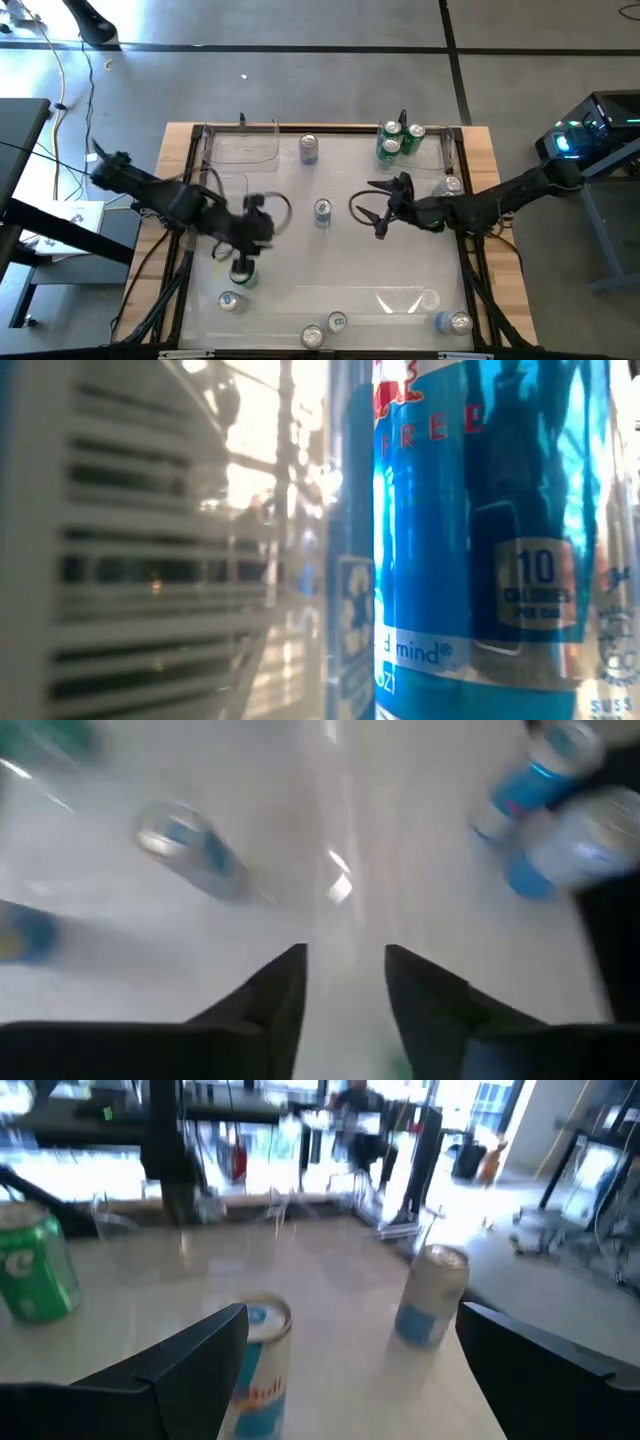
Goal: Sort soda cans
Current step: Put the green soda can into the top right transparent bin
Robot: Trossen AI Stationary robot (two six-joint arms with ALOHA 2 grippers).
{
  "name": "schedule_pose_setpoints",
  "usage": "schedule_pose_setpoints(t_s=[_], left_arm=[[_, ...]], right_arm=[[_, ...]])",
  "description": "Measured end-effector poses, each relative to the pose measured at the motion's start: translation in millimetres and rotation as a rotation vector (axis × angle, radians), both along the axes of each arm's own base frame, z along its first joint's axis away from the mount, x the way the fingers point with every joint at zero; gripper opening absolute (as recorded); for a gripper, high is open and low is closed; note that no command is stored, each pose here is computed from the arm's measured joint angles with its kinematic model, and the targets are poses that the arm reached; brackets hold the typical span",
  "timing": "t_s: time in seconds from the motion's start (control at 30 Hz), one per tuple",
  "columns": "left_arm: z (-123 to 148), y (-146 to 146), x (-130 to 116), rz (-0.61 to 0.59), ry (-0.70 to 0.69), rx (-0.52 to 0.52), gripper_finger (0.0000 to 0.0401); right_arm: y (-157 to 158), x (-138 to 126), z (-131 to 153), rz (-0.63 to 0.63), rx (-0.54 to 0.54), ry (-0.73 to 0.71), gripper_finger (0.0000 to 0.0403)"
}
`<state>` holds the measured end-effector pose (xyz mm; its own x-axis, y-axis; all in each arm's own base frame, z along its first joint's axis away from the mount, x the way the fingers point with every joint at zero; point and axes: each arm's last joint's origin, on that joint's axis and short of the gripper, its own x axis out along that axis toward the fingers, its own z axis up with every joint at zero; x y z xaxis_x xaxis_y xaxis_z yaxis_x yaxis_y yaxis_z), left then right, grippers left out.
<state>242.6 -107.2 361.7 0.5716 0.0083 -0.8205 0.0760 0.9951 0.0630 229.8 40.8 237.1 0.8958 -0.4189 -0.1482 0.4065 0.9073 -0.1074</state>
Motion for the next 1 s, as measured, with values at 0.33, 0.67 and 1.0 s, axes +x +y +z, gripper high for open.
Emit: schedule_pose_setpoints(t_s=[0.33, 0.67, 1.0], left_arm=[[-17, -41, 36, -0.015, 0.465, -0.048, 0.0249], [-50, -62, 25, 0.024, 0.7, -0.049, 0.0259], [-53, -63, -5, 0.351, 0.62, -0.104, 0.0259]], right_arm=[[-1, -8, -12, 0.072, -0.007, -0.117, 0.0353], [0, -8, -3, 0.093, -0.029, -0.181, 0.0353], [3, -8, -4, 0.113, -0.021, -0.178, 0.0353]])
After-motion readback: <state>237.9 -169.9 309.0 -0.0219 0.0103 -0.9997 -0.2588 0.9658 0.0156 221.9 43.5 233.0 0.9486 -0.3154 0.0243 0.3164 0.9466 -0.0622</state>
